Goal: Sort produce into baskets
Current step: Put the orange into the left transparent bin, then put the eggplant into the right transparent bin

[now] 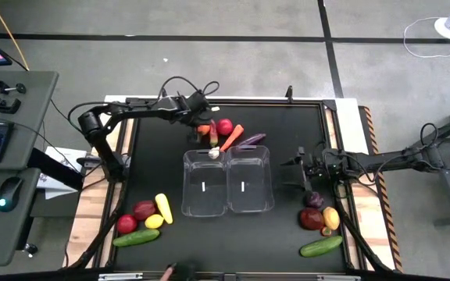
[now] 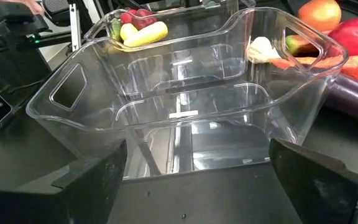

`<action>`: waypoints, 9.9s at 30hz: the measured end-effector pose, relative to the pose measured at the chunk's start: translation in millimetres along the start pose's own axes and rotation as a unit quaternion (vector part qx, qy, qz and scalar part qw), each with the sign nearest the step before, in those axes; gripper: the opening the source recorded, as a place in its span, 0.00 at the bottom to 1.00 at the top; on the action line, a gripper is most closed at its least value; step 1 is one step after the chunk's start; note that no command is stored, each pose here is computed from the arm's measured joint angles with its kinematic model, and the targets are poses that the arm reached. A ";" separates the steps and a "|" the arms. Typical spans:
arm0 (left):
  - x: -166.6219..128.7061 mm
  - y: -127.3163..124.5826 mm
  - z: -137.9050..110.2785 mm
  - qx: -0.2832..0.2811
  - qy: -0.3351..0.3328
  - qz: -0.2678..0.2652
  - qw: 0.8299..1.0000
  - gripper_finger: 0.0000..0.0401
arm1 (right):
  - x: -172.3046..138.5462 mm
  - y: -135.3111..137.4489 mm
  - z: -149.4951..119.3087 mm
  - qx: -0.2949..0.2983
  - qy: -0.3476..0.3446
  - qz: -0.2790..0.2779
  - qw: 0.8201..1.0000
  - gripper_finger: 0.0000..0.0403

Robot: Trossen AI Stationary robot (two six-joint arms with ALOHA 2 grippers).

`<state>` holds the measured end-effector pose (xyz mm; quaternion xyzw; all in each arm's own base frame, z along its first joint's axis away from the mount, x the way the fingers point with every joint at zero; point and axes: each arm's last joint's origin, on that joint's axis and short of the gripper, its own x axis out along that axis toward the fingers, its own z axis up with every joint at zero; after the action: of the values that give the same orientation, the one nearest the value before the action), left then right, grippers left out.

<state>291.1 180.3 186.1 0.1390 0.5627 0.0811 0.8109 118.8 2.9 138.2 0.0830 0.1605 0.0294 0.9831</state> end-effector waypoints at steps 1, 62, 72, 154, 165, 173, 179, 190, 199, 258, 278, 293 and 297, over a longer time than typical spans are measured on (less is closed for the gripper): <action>-0.1 1.0 0.8 0.004 -0.005 0.004 1.000 0.87 | 0.0 0.0 -0.1 0.000 0.000 0.000 1.000 0.96; -149.5 -116.8 29.1 -0.255 -0.157 -0.193 0.934 0.79 | 0.0 0.0 -0.1 0.000 0.000 0.000 1.000 0.96; -144.5 -118.2 39.2 -0.203 -0.199 -0.236 0.929 0.80 | 0.0 0.0 -0.1 0.000 0.000 0.000 1.000 0.96; -250.9 -1.9 -30.2 -0.388 -0.308 -0.117 0.861 0.99 | 25.8 -123.9 123.5 0.471 0.028 -0.205 0.858 0.96; -281.7 -18.0 -43.8 -0.395 -0.346 -0.055 0.849 0.99 | 52.1 -153.9 127.0 0.498 0.099 -0.171 0.844 0.96; -280.8 -18.1 -43.3 -0.403 -0.343 -0.055 0.847 0.99 | 77.8 -184.5 146.2 0.393 0.300 -0.216 0.842 0.96; -280.9 -18.3 -43.5 -0.406 -0.343 -0.056 0.845 0.99 | 94.4 -200.0 148.6 0.293 0.399 -0.153 0.855 0.96; -280.8 -18.2 -43.4 -0.401 -0.343 -0.054 0.848 0.99 | 123.2 -206.4 127.1 0.094 0.484 -0.071 0.867 0.95; -280.8 -18.2 -43.4 -0.398 -0.343 -0.053 0.849 0.99 | 145.0 -182.8 127.9 -0.081 0.501 -0.011 0.862 0.83; -286.0 -14.0 -39.1 -0.373 -0.381 -0.034 0.846 0.99 | 136.4 -172.4 146.9 -0.107 0.502 -0.100 0.853 0.08; -278.0 -20.6 -46.8 -0.298 -0.324 -0.021 0.898 0.99 | 154.8 -50.0 227.1 0.050 0.211 -0.049 0.975 0.10; -258.3 -57.2 -54.1 -0.390 -0.256 -0.128 0.875 0.99 | 147.4 50.5 179.9 0.094 0.420 -0.059 0.901 0.10; -249.1 -79.6 -48.4 -0.425 -0.276 -0.162 0.847 0.99 | 146.6 62.3 177.3 0.069 0.425 -0.045 0.901 0.11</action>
<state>155.8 39.7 366.7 -0.2960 0.2405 0.1382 0.9140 312.5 49.4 269.1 0.1228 0.5684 0.0064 0.8135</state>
